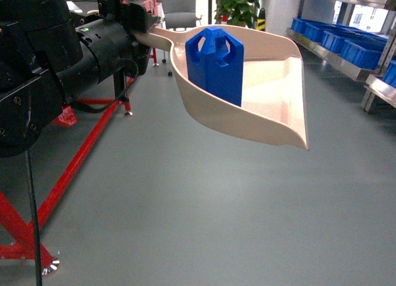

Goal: Place part in tray to right shelf

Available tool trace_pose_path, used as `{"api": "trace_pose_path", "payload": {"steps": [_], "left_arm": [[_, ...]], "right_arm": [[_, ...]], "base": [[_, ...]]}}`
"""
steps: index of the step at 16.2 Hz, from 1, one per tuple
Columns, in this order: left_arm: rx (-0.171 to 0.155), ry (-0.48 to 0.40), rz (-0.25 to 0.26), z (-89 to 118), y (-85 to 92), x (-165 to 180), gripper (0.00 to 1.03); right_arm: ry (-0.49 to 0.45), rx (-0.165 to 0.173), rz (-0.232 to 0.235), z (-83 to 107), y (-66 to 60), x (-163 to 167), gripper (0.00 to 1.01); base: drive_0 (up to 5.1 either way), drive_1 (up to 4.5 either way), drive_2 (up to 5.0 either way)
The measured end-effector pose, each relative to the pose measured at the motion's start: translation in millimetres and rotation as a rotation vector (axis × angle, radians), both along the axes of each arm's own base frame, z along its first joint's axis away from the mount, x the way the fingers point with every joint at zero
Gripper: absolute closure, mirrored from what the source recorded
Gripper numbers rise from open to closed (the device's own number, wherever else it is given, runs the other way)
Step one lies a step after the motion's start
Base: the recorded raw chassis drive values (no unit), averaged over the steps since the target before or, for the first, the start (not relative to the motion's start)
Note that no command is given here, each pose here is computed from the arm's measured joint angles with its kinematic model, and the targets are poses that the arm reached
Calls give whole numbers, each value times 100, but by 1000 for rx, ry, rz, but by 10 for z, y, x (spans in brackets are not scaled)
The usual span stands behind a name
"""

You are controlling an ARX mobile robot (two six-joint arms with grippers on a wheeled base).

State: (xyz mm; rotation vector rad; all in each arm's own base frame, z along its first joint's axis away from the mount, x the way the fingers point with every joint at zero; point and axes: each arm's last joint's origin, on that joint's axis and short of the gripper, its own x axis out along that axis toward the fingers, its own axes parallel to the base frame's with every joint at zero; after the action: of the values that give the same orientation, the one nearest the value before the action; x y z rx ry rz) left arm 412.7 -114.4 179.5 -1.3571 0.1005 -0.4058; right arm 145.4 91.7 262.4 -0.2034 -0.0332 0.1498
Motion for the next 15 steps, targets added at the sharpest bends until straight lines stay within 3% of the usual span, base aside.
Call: {"api": "trace_pose_path", "payload": {"steps": [15], "left_arm": [[-1,0,2,0,1,0,89]], "right_arm": [[1,0,2,0,2,0,3]], "base": [[14,438,-410]]}}
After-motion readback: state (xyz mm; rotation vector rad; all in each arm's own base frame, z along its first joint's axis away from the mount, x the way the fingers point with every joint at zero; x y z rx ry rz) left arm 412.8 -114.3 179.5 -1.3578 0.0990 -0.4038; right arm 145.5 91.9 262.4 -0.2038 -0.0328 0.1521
